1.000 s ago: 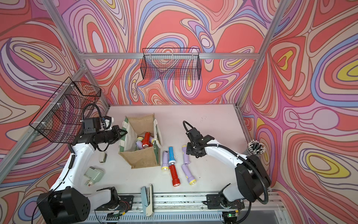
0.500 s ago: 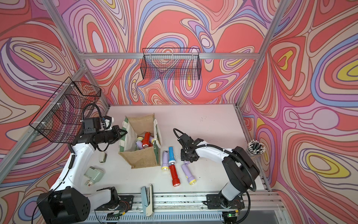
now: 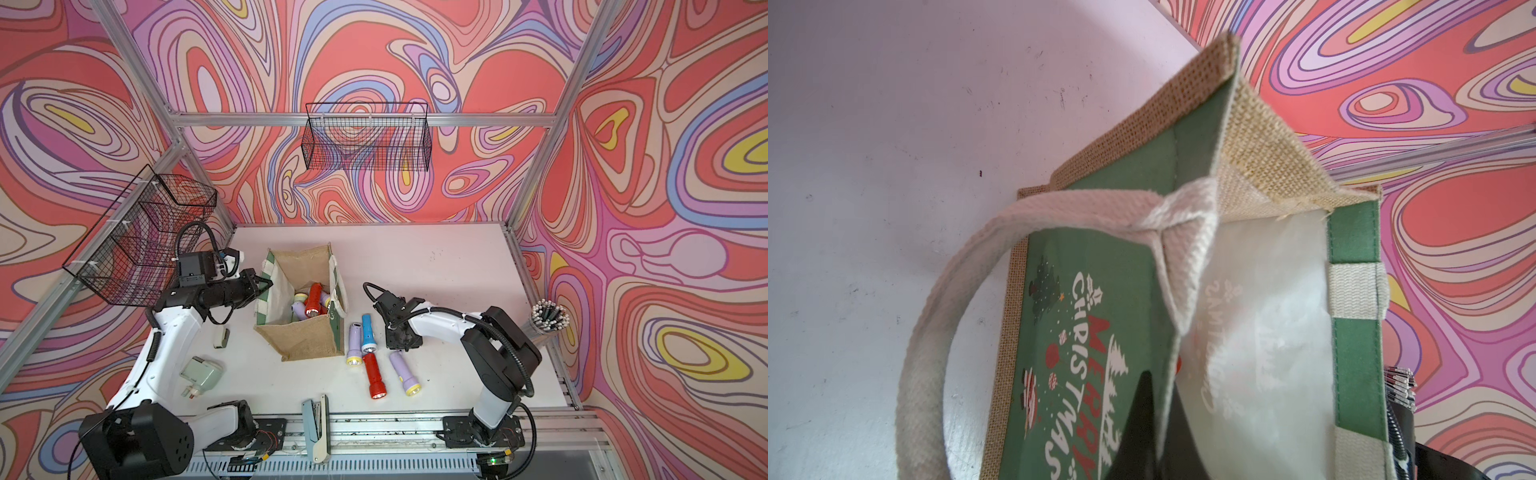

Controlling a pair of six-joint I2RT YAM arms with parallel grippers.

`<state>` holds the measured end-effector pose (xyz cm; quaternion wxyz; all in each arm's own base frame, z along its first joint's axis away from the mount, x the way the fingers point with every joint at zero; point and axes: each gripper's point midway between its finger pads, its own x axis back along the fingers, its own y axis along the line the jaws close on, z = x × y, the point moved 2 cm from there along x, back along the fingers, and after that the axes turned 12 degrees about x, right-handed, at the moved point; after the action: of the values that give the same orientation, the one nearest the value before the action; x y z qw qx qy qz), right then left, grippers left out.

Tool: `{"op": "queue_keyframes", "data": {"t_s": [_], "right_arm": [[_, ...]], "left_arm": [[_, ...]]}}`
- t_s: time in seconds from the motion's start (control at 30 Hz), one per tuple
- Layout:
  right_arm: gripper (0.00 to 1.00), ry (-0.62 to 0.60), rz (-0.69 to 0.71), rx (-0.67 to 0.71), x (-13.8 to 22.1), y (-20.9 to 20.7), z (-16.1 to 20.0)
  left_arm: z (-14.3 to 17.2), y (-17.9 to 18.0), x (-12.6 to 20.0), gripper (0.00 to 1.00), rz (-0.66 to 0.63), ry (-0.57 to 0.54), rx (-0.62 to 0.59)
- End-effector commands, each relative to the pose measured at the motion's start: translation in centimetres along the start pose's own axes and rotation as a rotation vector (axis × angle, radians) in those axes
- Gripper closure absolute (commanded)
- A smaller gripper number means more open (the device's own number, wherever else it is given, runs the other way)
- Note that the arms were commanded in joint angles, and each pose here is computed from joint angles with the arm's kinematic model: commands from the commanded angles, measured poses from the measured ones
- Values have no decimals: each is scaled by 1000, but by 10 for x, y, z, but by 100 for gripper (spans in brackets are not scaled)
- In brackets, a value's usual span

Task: Put the flashlights into the tote bags
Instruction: Pick up the flashlight from the center of the board.

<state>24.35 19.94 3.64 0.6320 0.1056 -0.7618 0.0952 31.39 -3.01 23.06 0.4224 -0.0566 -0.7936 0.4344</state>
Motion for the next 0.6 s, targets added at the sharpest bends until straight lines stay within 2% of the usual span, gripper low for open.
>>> {"op": "queue_keyframes", "data": {"t_s": [0.0, 0.13, 0.27, 0.57], "right_arm": [[68, 41, 63, 0, -11, -8, 7], [78, 57, 96, 0, -11, -14, 11], [80, 34, 152, -7, 0, -21, 2], [83, -174, 278, 12, 71, -38, -51]], "left_arm": [[-1, -2, 7, 100, 5, -17, -14], [-1, -2, 7, 100, 6, -15, -17], [-2, -3, 7, 100, 9, -22, -18], [-1, -3, 6, 100, 15, -11, -15]]}}
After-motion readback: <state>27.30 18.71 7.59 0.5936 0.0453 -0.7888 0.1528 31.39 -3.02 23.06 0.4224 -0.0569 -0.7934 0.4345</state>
